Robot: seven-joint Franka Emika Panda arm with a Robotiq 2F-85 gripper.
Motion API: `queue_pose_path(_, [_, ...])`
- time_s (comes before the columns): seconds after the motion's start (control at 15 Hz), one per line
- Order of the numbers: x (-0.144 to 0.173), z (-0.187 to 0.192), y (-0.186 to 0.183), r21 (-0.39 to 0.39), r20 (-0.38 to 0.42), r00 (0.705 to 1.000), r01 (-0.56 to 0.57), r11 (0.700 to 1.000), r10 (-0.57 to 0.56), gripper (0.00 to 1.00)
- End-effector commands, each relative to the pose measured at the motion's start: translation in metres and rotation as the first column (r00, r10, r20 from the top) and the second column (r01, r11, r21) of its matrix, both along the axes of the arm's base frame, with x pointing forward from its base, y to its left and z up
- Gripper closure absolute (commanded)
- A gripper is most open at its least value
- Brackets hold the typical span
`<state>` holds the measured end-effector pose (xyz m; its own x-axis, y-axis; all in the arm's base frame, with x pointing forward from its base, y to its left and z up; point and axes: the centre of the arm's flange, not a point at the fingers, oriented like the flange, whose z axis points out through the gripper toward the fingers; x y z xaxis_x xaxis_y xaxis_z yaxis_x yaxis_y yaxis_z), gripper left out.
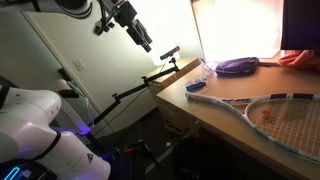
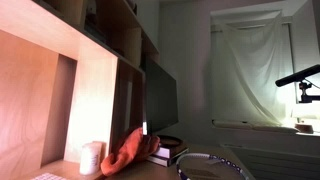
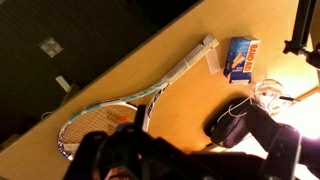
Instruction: Move the racket to the right side of the desk
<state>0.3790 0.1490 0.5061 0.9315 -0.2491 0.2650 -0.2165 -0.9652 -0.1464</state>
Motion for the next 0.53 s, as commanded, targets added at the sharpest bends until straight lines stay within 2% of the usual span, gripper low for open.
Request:
queue_pose_path(0.0, [0.0, 0.0, 0.0, 0.0, 0.0, 1.0, 0.0, 1.0, 0.0, 0.0])
queue_pose_path(0.13, [0.004, 0.003, 0.001, -0.009, -0.002, 1.0, -0.006, 1.0, 0.006, 0.0])
queue_pose_path(0.47, [0.045, 0.028, -0.001, -0.014, 0.018, 0.999, -0.049, 0.999, 0.049, 0.0])
